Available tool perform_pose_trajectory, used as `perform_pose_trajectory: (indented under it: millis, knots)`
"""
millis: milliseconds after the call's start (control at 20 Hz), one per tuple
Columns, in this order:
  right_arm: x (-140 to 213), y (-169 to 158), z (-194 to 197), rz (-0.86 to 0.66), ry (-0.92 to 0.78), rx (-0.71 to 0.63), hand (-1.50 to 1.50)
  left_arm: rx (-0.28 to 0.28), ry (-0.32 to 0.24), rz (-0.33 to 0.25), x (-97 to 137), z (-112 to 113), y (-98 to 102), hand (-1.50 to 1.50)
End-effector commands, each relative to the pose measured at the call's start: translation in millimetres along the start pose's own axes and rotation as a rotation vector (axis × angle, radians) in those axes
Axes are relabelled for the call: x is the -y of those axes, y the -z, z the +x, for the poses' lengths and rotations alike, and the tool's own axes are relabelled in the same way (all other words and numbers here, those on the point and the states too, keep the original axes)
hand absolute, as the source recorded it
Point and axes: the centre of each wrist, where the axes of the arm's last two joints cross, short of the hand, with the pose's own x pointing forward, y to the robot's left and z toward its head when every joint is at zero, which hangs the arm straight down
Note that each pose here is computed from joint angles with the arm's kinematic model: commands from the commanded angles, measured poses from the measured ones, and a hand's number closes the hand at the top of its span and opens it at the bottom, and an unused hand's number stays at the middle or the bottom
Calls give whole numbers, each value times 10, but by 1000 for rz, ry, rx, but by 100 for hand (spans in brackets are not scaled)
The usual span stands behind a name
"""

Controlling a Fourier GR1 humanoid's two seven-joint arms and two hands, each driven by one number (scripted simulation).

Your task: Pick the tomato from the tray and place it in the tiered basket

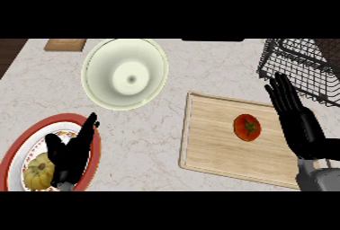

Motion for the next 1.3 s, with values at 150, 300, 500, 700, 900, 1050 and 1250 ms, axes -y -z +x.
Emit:
perform_pose_trajectory:
  millis: [150,300,500,700,900,1050,1250]
  knots:
    - [170,-53,128,-238,69,107,150,261,245,143,-428,591,147,0]
    - [205,59,387,-601,261,380,150,208,237,164,-464,368,114,0]
    - [523,-828,-419,-915,-161,-205,-150,328,357,195,-587,611,164,0]
    - [402,-1068,77,-908,-222,-147,-150,343,364,170,-570,725,277,0]
    - [362,-1247,473,-694,-361,-286,-150,319,354,191,-648,587,248,0]
    - [382,-1277,567,-533,-508,-420,-150,343,395,161,-548,592,260,0]
    - [365,-1078,1047,-402,-607,-519,-150,364,390,158,-503,834,370,0]
